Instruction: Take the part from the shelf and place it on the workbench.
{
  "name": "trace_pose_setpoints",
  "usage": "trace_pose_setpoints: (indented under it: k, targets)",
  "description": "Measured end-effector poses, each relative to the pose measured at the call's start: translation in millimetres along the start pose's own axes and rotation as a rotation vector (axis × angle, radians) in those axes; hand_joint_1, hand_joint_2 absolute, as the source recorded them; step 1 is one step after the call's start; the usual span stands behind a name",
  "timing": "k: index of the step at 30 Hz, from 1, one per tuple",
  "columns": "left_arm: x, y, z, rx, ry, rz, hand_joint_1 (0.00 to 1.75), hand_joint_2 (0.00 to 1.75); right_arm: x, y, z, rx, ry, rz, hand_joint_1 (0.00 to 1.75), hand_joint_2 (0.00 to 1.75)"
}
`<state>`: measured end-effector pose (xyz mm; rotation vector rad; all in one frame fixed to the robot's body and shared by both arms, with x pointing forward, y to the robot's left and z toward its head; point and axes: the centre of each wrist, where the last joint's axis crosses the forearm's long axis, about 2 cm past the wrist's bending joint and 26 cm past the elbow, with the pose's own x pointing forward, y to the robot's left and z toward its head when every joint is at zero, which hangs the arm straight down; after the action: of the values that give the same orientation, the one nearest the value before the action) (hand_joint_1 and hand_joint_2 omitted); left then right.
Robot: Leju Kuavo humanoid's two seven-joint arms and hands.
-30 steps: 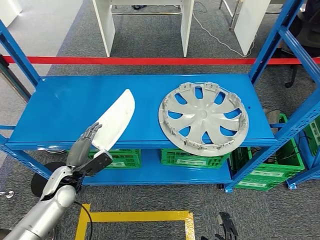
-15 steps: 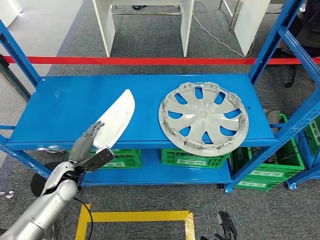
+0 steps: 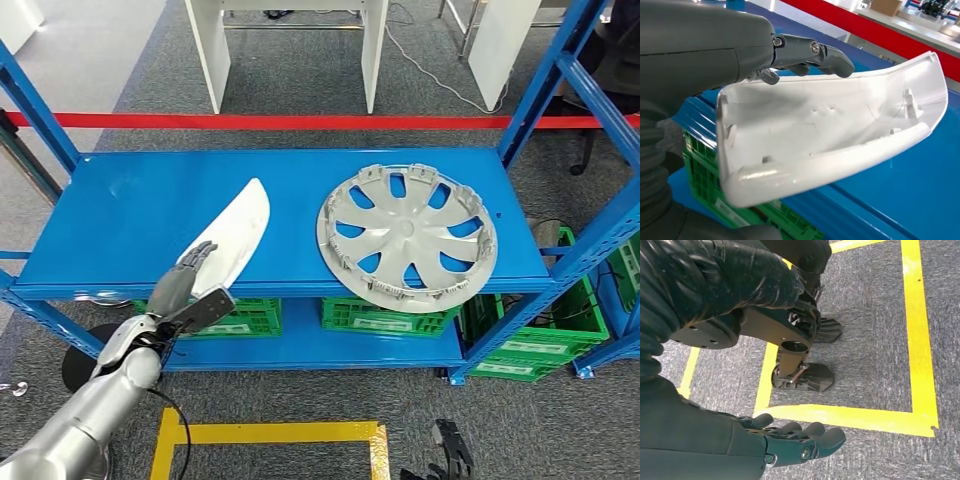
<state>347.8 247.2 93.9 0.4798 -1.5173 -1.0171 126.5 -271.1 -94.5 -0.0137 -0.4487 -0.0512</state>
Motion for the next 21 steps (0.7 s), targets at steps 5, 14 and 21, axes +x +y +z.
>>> trace_pose_setpoints:
  k: [5, 14, 21]
  targets:
    - [0.6, 0.9, -4.5, -0.005, 0.007, 0.005, 0.0, 1.75, 0.5, -0.1, -0.1, 0.0, 0.0, 0.001, 0.0, 1.75]
    - [-0.1, -1.0, -6.3, -0.014, 0.018, 0.013, 0.0, 1.75, 0.6, 0.0, -0.1, 0.0, 0.001, 0.002, 0.0, 1.75]
    - [-1.1, 0.2, -11.0, -0.009, 0.023, 0.053, 1.75, 1.75, 1.1, 0.0, -0.2, -0.002, 0.003, 0.004, 0.0, 1.75]
